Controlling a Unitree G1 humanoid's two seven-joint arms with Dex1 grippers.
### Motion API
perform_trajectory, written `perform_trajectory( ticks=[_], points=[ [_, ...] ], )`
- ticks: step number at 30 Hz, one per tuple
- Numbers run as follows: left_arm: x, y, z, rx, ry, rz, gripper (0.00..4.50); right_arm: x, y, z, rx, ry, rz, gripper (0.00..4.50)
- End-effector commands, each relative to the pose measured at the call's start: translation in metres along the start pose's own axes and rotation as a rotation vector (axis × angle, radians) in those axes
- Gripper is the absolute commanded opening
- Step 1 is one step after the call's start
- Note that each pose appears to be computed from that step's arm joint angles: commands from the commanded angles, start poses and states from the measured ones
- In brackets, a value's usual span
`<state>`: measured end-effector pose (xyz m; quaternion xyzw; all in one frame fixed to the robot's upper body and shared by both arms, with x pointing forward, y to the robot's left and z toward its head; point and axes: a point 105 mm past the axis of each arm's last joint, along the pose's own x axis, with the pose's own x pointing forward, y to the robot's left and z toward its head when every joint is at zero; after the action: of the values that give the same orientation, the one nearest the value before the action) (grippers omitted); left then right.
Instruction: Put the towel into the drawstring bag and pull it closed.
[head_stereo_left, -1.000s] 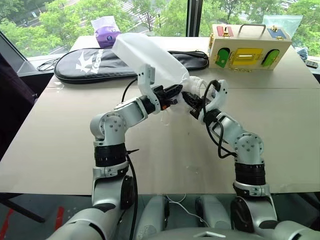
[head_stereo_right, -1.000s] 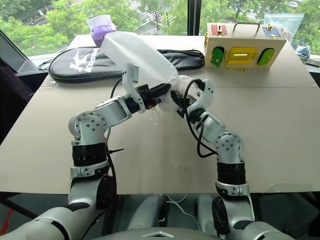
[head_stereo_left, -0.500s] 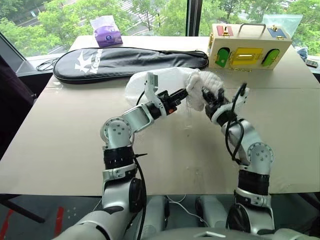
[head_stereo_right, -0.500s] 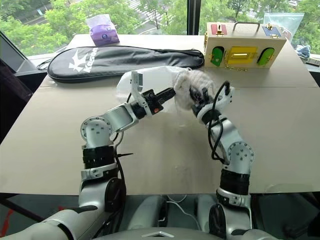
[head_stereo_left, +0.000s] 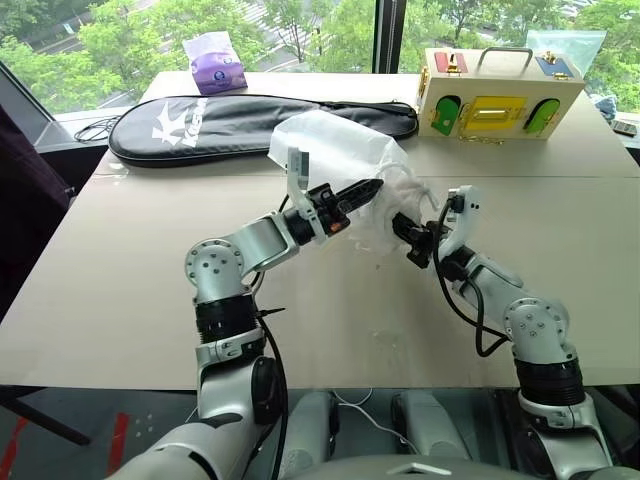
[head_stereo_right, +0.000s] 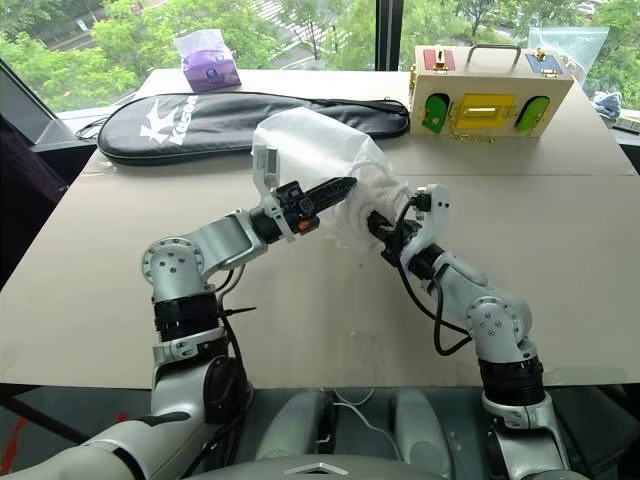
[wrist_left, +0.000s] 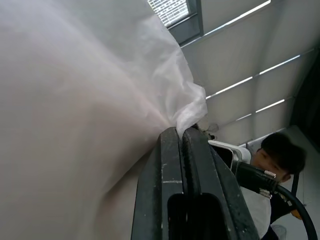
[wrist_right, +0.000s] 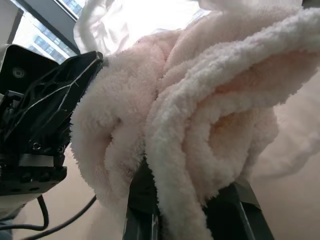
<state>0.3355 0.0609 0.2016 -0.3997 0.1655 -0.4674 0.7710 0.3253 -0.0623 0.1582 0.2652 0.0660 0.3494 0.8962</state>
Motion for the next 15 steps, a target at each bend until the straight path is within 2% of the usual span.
perform_trajectory(
  ticks=[1, 5, 9, 13, 15],
  points=[
    [-0.001, -0.008, -0.004, 0.003, 0.04, -0.043, 0.0, 0.006, 0.002, 0.022, -0.021, -0.115, 0.008, 0.02],
    [-0.003, -0.006, -0.011, -0.002, 0.078, -0.036, 0.0, 0.013, -0.004, 0.035, 0.148, -0.222, -0.043, 0.02],
    [0.0, -0.006, -0.018, -0.016, 0.101, -0.038, 0.0, 0.021, -0.001, 0.043, 0.428, -0.313, -0.044, 0.02],
    [0.002, -0.008, -0.021, -0.026, 0.111, -0.049, 0.0, 0.025, 0.005, 0.045, 0.59, -0.325, -0.01, 0.02],
    [0.003, -0.009, -0.023, -0.024, 0.121, -0.053, 0.0, 0.027, 0.009, 0.042, 0.575, -0.286, 0.01, 0.02]
  ],
)
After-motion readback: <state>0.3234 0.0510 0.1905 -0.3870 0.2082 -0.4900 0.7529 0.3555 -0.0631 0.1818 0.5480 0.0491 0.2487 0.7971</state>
